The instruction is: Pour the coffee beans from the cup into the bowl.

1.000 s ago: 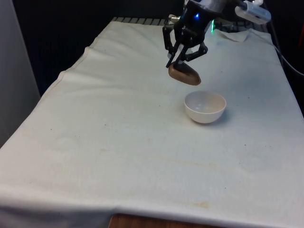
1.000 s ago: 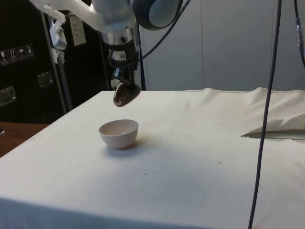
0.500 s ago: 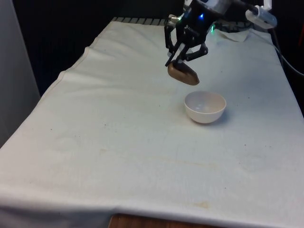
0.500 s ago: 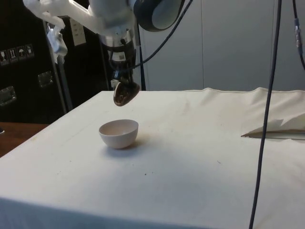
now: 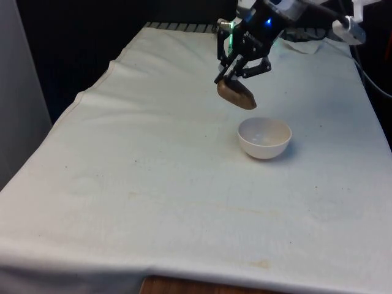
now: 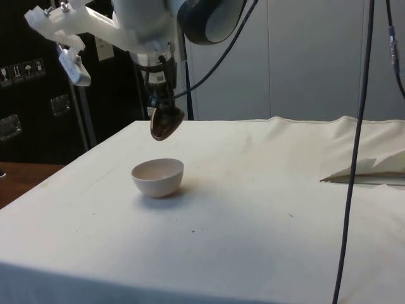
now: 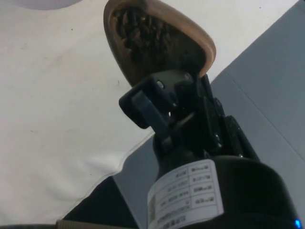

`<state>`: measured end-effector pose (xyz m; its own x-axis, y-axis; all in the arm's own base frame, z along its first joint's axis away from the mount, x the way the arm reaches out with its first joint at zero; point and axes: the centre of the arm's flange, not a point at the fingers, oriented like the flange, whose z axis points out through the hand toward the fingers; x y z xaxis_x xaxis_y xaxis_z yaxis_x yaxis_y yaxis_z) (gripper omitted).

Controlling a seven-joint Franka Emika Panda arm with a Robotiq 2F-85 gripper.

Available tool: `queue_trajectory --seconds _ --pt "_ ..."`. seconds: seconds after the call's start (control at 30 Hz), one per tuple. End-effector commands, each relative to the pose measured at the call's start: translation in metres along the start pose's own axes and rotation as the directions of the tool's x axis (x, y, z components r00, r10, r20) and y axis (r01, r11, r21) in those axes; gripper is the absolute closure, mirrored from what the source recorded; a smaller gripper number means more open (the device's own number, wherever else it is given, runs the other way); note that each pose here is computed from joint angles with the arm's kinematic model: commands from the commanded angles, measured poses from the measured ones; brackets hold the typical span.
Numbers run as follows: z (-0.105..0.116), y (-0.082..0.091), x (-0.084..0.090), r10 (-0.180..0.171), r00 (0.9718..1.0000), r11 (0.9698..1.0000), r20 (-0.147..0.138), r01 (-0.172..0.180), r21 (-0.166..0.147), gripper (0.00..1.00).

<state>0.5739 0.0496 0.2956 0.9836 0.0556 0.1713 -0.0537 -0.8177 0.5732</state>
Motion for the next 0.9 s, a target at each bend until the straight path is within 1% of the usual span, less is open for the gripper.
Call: queue_trajectory --seconds 0.0,0.03,0.07,0.23,0.27,0.3,0.33,0.4,0.43,0.6,0.63,0.67,0.8,0.83,0.87 --pt "-0.001 -0.002 0.001 -0.007 1.0000 0.9998 -0.005 0.007 -0.017 1.00" --pt "0.000 -0.001 0.000 -0.004 1.0000 1.0000 -0.001 0.004 -0.006 1.00" --pt "-0.001 -0.003 0.001 -0.012 0.9999 0.9997 -0.007 0.011 -0.023 1.00" --pt "-0.003 -0.009 0.000 -0.036 0.9992 0.9977 -0.017 0.035 -0.057 1.00" --pt "-0.004 -0.010 0.001 -0.038 0.9991 0.9974 -0.020 0.037 -0.062 1.00" --pt "-0.004 -0.008 -0.001 -0.038 0.9991 0.9979 -0.017 0.037 -0.053 1.00" --pt "-0.004 -0.010 0.001 -0.042 0.9989 0.9969 -0.021 0.041 -0.068 1.00" --pt "-0.005 -0.012 0.001 -0.049 0.9985 0.9958 -0.023 0.047 -0.079 1.00" --pt "-0.006 -0.013 0.001 -0.057 0.9980 0.9945 -0.027 0.054 -0.090 1.00" --pt "-0.008 -0.018 0.002 -0.076 0.9966 0.9903 -0.033 0.072 -0.119 1.00" --pt "-0.008 -0.019 0.001 -0.079 0.9963 0.9902 -0.034 0.075 -0.118 1.00" --pt "-0.009 -0.020 0.002 -0.083 0.9959 0.9884 -0.036 0.078 -0.130 1.00" --pt "-0.012 -0.024 0.003 -0.095 0.9947 0.9843 -0.039 0.088 -0.153 1.00" --pt "-0.014 -0.027 0.003 -0.103 0.9939 0.9818 -0.041 0.095 -0.165 1.00" --pt "-0.014 -0.027 0.003 -0.103 0.9939 0.9818 -0.041 0.095 -0.165 1.00"
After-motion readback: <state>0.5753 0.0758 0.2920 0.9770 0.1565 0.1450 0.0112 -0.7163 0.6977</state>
